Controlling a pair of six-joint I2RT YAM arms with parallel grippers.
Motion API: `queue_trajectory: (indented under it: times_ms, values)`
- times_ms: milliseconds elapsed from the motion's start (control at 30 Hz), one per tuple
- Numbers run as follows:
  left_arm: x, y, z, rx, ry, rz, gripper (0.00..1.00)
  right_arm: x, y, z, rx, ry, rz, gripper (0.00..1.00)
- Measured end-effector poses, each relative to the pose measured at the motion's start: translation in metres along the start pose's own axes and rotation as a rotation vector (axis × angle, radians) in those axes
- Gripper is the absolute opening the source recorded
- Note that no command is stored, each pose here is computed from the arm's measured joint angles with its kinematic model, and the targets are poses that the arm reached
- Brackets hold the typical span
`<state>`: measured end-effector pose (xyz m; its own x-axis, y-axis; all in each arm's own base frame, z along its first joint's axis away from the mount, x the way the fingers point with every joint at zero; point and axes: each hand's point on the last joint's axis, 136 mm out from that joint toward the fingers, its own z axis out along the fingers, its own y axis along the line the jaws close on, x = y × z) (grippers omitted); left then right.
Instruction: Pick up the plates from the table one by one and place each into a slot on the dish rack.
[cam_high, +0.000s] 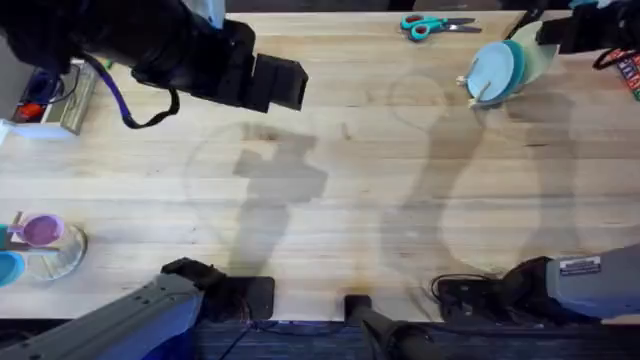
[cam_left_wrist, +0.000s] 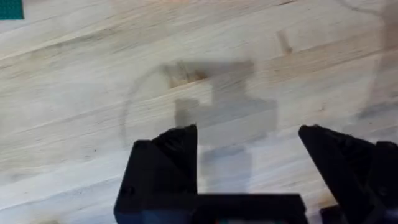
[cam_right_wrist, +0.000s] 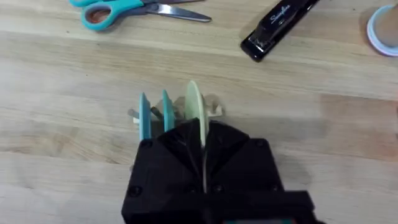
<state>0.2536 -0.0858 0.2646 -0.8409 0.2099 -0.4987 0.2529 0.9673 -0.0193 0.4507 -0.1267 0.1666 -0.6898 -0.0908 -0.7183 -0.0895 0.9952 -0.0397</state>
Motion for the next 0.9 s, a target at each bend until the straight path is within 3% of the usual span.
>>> queue_trajectory:
  times_ms: [700, 900]
  values:
    - [0.0, 0.0, 0.0, 0.0, 0.0, 0.0, 0.994, 0.005, 0.005, 0.011, -0.014, 0.022, -0.004, 0.032]
    - [0.0, 0.0, 0.0, 0.0, 0.0, 0.0, 0.993, 0.006, 0.005, 0.011, -0.012, 0.022, -0.004, 0.128]
